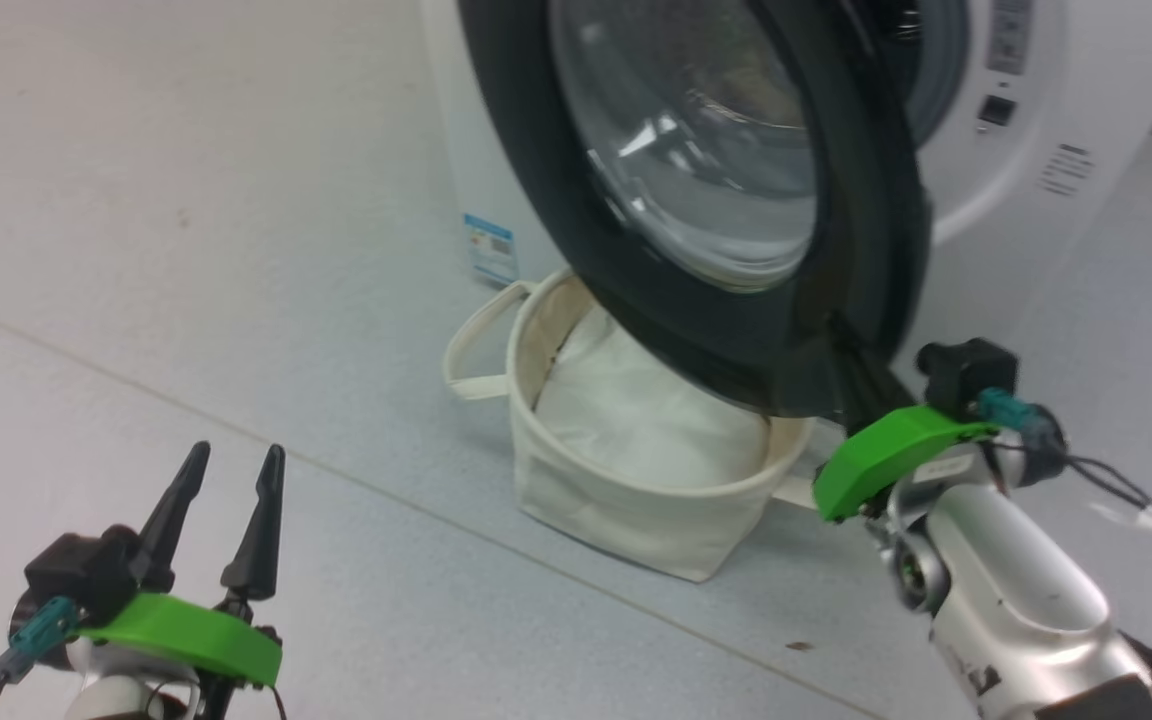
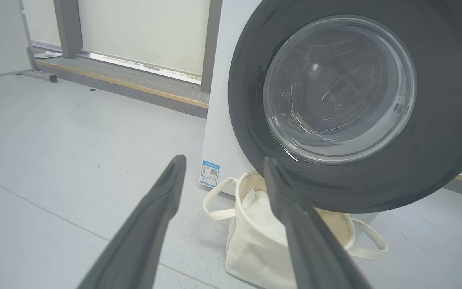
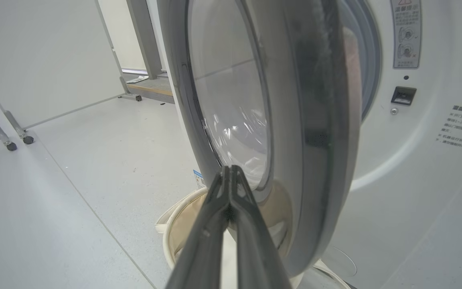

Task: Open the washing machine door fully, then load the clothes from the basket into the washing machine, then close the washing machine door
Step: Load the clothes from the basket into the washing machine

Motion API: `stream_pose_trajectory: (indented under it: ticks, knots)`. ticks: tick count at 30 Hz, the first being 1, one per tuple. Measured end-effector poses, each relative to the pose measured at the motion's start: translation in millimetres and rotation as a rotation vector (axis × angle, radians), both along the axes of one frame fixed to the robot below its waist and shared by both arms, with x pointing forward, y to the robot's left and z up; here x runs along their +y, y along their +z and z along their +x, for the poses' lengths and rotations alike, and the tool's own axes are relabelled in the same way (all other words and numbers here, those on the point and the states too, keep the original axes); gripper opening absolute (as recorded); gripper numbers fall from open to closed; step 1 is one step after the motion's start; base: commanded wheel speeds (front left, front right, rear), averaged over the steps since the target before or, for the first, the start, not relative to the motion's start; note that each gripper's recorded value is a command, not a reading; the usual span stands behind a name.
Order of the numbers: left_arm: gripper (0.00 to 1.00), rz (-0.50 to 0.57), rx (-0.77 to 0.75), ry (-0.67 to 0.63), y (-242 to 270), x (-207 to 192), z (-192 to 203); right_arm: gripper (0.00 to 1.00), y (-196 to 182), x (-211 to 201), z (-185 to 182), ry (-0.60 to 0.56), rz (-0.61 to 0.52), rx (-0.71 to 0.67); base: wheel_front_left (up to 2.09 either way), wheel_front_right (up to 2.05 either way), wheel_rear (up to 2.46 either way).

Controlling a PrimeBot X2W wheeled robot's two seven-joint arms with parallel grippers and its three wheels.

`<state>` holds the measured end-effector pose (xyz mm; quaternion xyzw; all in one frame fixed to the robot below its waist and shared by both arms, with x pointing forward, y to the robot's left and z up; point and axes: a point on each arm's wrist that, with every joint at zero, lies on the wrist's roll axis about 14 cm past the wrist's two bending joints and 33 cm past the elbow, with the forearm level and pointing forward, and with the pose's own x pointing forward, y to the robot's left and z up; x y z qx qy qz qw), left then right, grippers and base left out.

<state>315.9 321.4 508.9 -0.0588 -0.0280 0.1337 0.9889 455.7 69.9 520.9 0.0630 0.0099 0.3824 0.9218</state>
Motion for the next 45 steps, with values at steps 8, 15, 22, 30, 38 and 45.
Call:
stream_pose_trajectory:
  ticks: [8, 15, 22, 30, 38, 45]
  knots:
    - [1.0, 0.006, 0.016, 0.052, -2, 14, -9, 0.0, -19, -11, 36, -0.088, -0.016, 0.044, 0.0, 0.0, 0.0]
    - [1.0, 0.0, 0.031, 0.048, -5, 13, 3, 0.0, -22, -31, 67, -0.172, -0.018, 0.037, 0.0, 0.0, 0.0]
    - [1.0, 0.004, 0.057, 0.034, -12, 12, 20, 0.0, -20, -60, 108, -0.268, -0.013, 0.01, 0.0, 0.0, 0.0]
    - [1.0, 0.018, 0.092, 0.016, -21, 12, 45, 0.0, -12, -89, 158, -0.365, 0.022, -0.034, 0.0, 0.0, 0.0]
    - [1.0, 0.042, 0.109, -0.003, -25, 12, 69, 0.0, 0, -109, 204, -0.44, 0.061, -0.081, 0.0, 0.0, 0.0]
    - [1.0, 0.041, 0.109, -0.006, -26, 12, 71, 0.0, 9, -119, 211, -0.475, 0.071, -0.094, 0.0, 0.0, 0.0]
